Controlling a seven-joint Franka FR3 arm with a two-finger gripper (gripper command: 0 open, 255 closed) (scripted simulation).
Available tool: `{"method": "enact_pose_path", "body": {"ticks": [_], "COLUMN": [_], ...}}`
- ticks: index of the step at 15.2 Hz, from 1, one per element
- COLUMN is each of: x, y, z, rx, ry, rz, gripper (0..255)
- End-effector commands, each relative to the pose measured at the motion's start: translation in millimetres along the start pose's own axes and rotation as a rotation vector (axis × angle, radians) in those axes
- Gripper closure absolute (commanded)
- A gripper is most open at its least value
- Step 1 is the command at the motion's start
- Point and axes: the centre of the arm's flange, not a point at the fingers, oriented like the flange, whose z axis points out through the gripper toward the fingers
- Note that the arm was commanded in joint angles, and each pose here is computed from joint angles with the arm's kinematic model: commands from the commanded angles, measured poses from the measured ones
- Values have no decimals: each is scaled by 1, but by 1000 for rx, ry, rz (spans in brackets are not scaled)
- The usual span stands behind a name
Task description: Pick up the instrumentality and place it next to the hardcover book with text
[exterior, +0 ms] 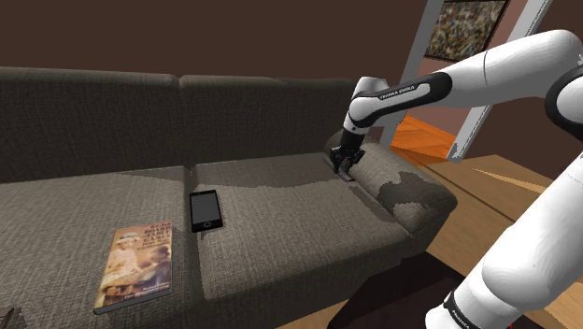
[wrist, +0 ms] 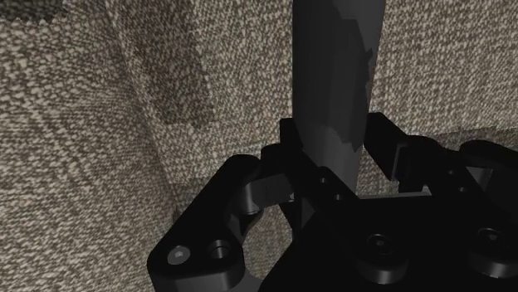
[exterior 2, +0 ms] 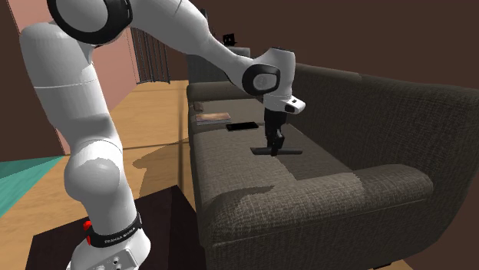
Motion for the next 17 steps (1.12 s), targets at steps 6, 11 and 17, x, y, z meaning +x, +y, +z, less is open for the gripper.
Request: {"method": "enact_pose_path", "body": {"ticks": [6,11,17], "x": [-20,-40,-64], "y": [-63,-126,-202], "z": [-1,4,10], "rx": [0,0,0], "ry": [0,0,0], "rz": [0,0,0], "gripper": [255,255,255]}}
